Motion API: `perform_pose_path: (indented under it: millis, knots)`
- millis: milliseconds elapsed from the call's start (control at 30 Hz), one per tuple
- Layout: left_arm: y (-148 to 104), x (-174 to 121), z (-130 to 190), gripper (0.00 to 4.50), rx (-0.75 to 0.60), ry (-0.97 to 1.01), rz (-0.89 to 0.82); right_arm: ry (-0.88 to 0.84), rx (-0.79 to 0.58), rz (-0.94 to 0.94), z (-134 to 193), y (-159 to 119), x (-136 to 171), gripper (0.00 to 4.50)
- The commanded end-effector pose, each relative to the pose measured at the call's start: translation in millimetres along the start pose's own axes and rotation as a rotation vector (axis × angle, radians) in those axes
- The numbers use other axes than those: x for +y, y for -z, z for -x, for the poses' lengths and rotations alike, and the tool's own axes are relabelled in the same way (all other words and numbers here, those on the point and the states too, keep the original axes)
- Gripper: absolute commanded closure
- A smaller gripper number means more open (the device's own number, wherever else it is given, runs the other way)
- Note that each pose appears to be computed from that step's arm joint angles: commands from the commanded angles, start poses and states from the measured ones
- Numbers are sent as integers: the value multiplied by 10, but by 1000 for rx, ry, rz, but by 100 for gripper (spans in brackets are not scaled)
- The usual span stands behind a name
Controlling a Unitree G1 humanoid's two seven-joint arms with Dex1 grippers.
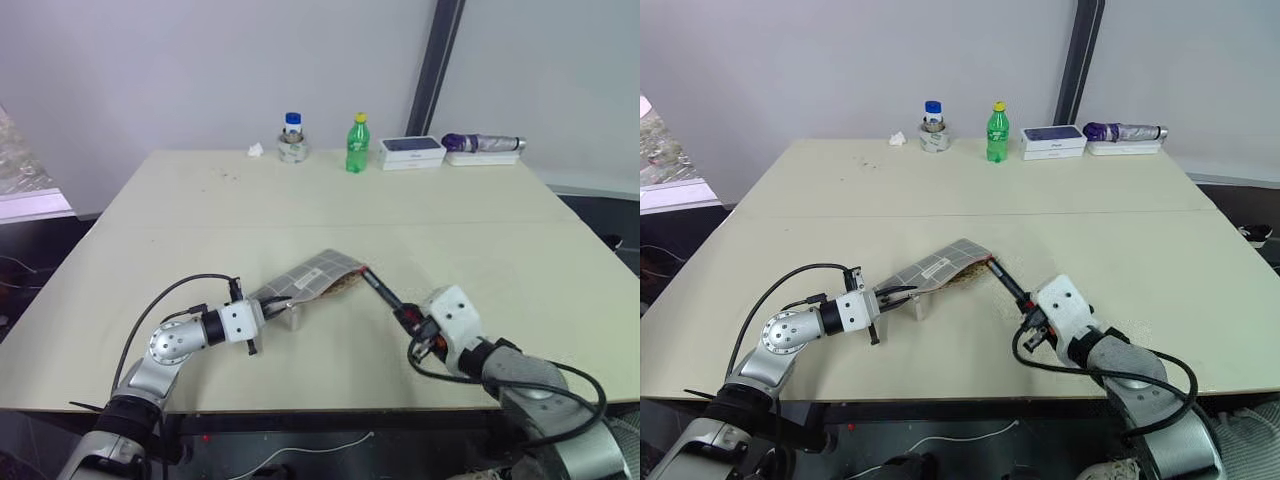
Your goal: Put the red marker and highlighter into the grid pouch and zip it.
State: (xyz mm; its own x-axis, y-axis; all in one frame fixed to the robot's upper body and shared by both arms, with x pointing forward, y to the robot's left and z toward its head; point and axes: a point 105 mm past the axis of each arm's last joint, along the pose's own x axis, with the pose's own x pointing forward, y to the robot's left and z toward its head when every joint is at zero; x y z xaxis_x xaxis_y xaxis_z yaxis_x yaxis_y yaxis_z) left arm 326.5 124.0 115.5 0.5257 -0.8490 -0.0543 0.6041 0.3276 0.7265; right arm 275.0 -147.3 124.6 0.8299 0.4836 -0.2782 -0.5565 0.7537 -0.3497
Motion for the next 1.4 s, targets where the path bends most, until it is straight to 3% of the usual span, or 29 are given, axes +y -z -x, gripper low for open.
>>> perform_pose_path:
  millis: [33, 367, 500, 633, 900, 1233, 1267, 1400]
  knots:
    - [-135, 73, -62, 450, -44, -10, -44, -43, -46, 77, -50, -80, 34, 417]
    - [-245, 21, -80, 450, -62, 36, -77, -67, -92, 170, -307, -221, -30, 417]
    - [-310, 7, -81, 450, -69, 63, -100, -98, -75, 330, -399, -245, -76, 417]
    - [-336, 51, 19, 450, -55, 104, -154, -190, -87, 786, -506, -419, -184, 417]
    - [-349, 28, 8, 450, -80, 145, -147, -352, -261, 1002, -679, -653, 59, 417]
    - [-470, -40, -134, 450, -137, 162, -140, -433, -409, 1033, -870, -754, 300, 417]
    - [-465, -33, -132, 450, -134, 161, -141, -433, -414, 1010, -873, -760, 291, 312]
    - [-440, -6, -115, 450, -119, 144, -135, -371, -429, 997, -863, -822, 197, 125]
